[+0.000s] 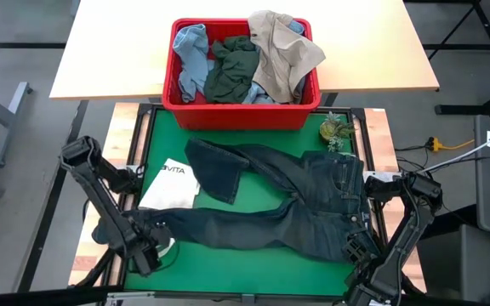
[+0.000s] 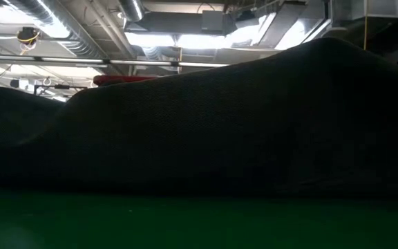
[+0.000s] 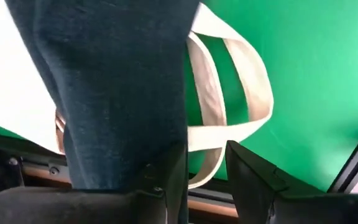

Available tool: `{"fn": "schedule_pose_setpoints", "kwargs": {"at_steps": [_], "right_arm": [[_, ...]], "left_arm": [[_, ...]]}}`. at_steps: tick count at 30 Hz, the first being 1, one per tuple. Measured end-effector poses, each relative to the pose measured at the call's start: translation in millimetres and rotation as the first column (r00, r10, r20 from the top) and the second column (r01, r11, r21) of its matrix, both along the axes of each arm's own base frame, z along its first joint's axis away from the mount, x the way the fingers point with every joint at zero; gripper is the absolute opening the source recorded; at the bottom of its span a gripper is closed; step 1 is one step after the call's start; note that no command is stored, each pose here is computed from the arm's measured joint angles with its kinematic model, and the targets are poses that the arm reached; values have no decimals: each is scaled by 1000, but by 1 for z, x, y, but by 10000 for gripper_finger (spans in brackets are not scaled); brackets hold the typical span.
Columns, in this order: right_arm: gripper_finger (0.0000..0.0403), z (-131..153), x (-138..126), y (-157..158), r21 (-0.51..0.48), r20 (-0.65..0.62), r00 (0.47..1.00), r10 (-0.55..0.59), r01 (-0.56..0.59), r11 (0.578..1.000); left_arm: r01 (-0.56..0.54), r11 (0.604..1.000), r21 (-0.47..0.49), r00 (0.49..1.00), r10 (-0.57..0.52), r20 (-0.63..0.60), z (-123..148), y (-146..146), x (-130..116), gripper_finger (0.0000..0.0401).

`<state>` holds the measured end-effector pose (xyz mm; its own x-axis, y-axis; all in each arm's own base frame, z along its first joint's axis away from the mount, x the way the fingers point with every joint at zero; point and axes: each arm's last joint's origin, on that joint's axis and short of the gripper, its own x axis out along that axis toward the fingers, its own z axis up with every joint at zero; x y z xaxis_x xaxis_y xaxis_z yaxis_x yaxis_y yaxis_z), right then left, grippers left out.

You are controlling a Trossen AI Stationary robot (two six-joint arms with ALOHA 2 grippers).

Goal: Fold laundry
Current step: Fold the dark blue pants

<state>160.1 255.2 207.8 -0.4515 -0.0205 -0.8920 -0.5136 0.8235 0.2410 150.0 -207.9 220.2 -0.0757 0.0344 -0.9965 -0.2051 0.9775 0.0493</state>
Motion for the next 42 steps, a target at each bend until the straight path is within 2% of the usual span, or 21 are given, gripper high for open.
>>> {"fn": "schedule_pose_setpoints", "kwargs": {"at_steps": [4,11,18,25,31,36,42], "right_arm": [[14,0,0,0,2,-2,1000,-1,1,1000],[14,0,0,0,2,-3,1000,-2,2,1000],[14,0,0,0,2,-3,1000,-2,2,1000],[14,0,0,0,-5,7,1000,1,-1,1000],[14,0,1,0,-8,10,1000,2,-2,1000],[14,-1,1,0,-11,15,1000,5,-5,1000],[14,-1,1,-1,-21,29,1000,12,-12,1000]], "left_arm": [[-65,998,28,998,65,-10,0,8,6,134],[-83,995,46,996,84,-20,0,15,12,186],[99,992,81,995,-99,-10,-6,7,8,207],[208,968,137,977,-199,-80,-25,-2,9,208],[278,932,234,959,-256,-121,-44,-4,14,208],[301,899,319,949,-251,-191,-58,-4,14,208],[327,855,403,943,-264,-204,-72,-4,17,207]]}}
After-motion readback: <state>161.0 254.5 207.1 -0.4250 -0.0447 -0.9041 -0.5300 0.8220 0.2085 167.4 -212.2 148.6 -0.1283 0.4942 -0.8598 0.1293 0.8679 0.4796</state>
